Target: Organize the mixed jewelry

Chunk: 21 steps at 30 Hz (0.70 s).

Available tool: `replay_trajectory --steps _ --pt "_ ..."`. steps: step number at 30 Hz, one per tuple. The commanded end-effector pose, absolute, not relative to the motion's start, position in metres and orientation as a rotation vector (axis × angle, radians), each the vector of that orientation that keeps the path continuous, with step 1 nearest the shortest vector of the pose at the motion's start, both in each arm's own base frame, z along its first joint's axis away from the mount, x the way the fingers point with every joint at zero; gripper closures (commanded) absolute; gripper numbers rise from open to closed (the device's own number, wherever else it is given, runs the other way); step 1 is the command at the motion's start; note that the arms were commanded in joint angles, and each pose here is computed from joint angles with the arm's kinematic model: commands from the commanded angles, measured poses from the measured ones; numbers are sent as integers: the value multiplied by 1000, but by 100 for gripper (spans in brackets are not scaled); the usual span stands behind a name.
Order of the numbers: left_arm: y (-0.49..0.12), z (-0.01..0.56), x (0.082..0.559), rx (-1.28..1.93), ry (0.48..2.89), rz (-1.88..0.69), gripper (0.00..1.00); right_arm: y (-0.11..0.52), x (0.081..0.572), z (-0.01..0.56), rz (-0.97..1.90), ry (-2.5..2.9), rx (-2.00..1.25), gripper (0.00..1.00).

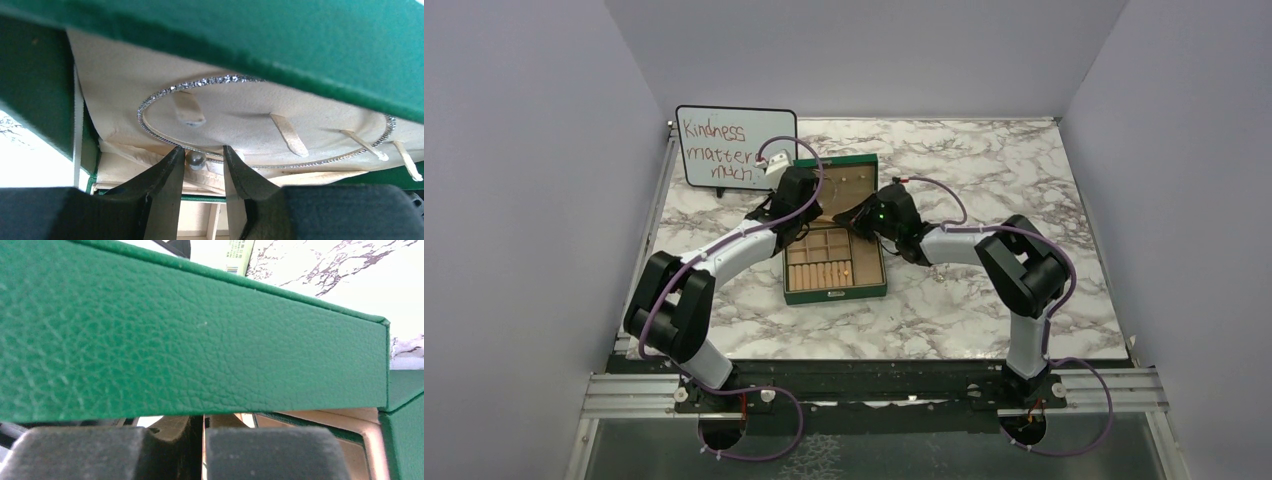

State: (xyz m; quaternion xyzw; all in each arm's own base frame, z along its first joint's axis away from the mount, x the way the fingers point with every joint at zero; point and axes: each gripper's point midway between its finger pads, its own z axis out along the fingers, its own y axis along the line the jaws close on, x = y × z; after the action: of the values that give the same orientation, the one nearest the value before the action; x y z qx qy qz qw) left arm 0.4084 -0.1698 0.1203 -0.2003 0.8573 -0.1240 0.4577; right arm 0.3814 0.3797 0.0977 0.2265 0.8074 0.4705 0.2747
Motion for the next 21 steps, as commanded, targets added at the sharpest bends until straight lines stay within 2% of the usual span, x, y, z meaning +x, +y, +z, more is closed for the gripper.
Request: replay_trajectory --steps 1,4,7,21 --pt "-162 127 420 -538 2073 -274 65 397 365 156 1468 2055 429 90" --pt "-162 130 419 -536 2075 -276 65 393 366 157 1456 2043 443 76" --pt "-162 129 418 -533 2085 -268 66 389 367 159 1436 2030 444 69" --pt "-163 144 417 -520 2098 -297 66 369 394 169 1166 1986 339 67"
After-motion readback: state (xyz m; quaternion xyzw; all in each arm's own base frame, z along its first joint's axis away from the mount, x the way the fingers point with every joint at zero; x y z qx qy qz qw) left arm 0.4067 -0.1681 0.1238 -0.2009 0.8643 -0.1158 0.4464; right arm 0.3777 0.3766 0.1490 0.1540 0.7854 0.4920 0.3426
